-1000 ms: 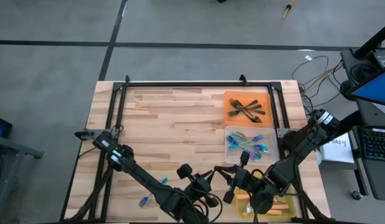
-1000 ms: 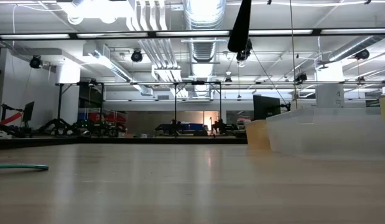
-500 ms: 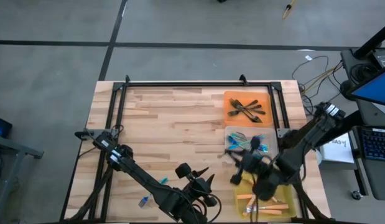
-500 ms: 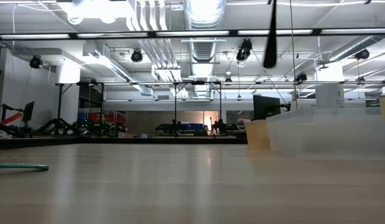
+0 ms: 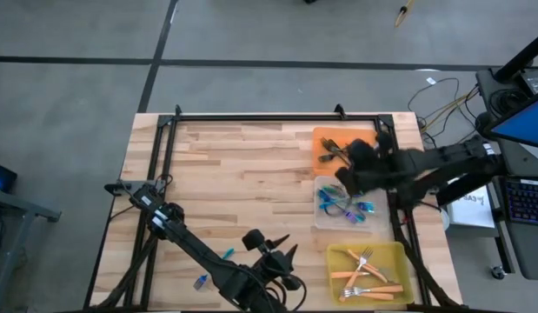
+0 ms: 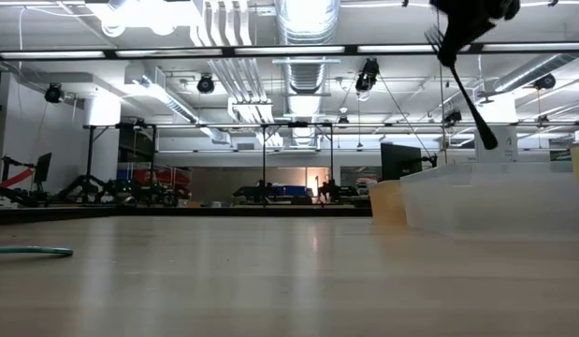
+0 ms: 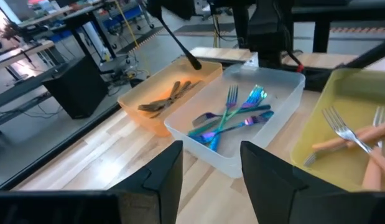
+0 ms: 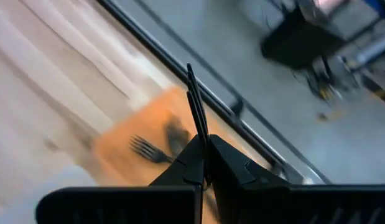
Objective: Sort silverware by color (type)
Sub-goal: Put the black fork into the orange bin, then put the blue fork into the transparent bin
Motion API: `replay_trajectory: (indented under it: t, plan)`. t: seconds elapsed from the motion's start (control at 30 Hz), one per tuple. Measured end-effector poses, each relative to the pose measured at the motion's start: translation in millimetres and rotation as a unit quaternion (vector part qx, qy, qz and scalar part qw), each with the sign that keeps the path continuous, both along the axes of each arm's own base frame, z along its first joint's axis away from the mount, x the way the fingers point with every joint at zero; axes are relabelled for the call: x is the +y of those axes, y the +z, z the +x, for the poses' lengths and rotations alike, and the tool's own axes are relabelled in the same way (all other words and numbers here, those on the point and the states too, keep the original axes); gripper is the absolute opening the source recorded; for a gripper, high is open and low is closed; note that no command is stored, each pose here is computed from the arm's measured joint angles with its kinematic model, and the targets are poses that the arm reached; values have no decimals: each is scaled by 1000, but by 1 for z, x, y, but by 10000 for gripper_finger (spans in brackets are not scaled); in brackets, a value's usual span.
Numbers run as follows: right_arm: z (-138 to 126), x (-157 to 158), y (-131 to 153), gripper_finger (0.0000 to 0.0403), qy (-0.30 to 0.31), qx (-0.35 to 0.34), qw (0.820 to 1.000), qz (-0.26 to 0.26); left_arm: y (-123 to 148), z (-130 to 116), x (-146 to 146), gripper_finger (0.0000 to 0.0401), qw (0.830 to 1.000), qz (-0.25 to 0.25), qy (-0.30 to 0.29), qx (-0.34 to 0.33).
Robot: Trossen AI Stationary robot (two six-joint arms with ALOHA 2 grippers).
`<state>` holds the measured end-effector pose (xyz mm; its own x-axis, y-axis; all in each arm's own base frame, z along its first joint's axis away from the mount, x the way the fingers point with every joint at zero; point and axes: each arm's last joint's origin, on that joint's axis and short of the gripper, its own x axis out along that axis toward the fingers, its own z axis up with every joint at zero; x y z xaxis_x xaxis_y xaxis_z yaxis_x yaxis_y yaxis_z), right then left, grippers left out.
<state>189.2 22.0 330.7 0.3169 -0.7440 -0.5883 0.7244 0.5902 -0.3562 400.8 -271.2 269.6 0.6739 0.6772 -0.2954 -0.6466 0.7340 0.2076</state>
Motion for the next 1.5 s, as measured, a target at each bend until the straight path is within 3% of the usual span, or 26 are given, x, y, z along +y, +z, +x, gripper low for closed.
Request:
replay_trajectory:
  t: [0.3, 0.47, 0.77, 0.83, 1.17, 1.27, 1.4, 1.5]
  plan:
    - [14, -78, -17, 8, -82, 146, 984, 53, 1, -5, 3, 142, 1000, 3, 14, -6]
    - [31, -111, -37, 8, -81, 186, 973, 106, 0, -8, 3, 142, 1000, -3, 17, -7]
    - [58, -129, -80, 9, -61, 288, 946, 134, -1, -13, -3, 142, 1000, -15, 8, 4]
    - [61, -130, -84, 10, -61, 295, 944, 136, -2, -15, -3, 142, 999, -37, 6, 14]
    - [51, -124, -64, 55, -60, 247, 959, 126, -6, -33, 0, 142, 994, -89, 42, 36]
    - [43, -121, -53, 73, -57, 215, 965, 137, -8, -37, -4, 142, 991, -111, 36, 70]
    - [34, -110, -39, 91, -41, 142, 969, 199, -13, -52, -11, 142, 972, -158, 30, 172]
    - [33, -97, -31, 97, 7, 82, 957, 280, -17, -63, -23, 142, 948, -206, 11, 241]
